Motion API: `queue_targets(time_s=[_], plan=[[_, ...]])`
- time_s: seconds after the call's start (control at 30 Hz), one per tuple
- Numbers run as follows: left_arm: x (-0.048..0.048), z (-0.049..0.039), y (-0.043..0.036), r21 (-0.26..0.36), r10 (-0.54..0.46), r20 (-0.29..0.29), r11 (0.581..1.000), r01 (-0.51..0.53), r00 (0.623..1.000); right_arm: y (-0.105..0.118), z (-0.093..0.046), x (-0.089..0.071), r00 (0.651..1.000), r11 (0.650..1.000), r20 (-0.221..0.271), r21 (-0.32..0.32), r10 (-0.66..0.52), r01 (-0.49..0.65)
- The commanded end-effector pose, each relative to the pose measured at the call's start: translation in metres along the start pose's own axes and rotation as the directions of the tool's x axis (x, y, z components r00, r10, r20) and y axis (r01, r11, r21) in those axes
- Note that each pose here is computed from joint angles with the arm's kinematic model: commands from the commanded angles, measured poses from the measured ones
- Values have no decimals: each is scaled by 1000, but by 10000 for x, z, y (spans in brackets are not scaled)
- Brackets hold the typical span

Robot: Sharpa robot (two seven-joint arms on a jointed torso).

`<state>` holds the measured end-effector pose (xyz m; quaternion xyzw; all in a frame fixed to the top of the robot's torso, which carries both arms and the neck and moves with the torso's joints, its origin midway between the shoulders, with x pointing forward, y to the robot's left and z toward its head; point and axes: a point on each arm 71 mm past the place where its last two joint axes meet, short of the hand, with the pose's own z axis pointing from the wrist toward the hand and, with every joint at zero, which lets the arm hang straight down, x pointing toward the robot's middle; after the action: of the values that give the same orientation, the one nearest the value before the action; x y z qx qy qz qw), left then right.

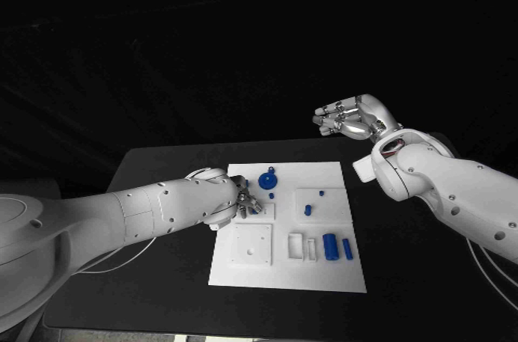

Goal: Assemble the parts on the task board

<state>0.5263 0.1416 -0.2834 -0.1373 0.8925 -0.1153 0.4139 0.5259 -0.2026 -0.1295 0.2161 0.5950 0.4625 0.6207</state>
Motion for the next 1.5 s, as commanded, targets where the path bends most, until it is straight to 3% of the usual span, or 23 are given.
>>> queue_targets(time_s=[0.03, 0.9, 1.5], plan=[[118, 9, -4, -10, 20, -71, 1000, -20, 997, 5, -3, 19, 1000, 1000, -18, -6, -6, 6], [81, 36, -9, -7, 12, -46, 1000, -13, 999, -9, -13, 22, 1000, 1000, -23, -2, -7, 7], [56, 36, 35, -4, 9, -36, 1000, -10, 999, -31, -23, 25, 1000, 1000, -20, 4, -7, 7]])
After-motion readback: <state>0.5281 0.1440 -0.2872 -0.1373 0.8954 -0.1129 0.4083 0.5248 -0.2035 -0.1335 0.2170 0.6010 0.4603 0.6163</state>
